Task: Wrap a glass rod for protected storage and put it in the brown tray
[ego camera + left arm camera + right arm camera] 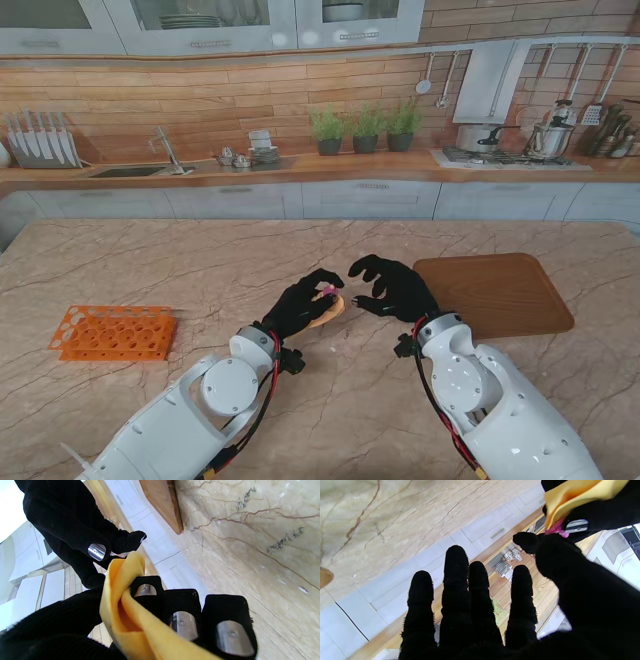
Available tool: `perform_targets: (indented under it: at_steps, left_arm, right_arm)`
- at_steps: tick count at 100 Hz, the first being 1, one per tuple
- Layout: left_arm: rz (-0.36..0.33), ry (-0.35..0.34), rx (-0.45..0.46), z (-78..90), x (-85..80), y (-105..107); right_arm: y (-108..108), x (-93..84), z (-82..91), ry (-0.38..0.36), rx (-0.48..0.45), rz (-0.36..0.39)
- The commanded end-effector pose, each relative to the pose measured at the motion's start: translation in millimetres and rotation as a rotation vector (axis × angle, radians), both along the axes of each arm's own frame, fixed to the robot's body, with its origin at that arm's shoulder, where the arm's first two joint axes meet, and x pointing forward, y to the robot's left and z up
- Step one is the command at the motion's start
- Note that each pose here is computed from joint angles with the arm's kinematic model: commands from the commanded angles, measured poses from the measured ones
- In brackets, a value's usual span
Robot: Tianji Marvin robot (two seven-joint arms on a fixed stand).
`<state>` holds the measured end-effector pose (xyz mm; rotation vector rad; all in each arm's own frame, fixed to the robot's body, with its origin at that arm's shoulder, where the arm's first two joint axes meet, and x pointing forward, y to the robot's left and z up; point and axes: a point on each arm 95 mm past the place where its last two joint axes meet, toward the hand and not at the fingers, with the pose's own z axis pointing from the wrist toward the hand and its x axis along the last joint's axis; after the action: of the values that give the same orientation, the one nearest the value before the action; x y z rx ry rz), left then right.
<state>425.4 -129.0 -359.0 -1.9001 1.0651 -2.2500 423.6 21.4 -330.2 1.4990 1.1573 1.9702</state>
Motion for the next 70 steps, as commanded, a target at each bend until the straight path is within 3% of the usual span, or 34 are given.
perform_targets:
  at_steps: [1,40,70]
  left_arm:
    - [-0.001,-0.004,-0.006,0.2,-0.6,-1.3]
    - [0.022,-0.006,-0.026,2.2,2.6,-1.4]
    - [0.029,-0.006,-0.061,4.9,5.3,-2.4]
  right_arm:
    - [9.4,-5.1,-1.5,0.013,0.017,0.007]
    - [25.5,-8.0,-6.1,0.112,0.139,-0.014]
    - [37.1,-4.7,-2.6,0.122,0.238,-0.072]
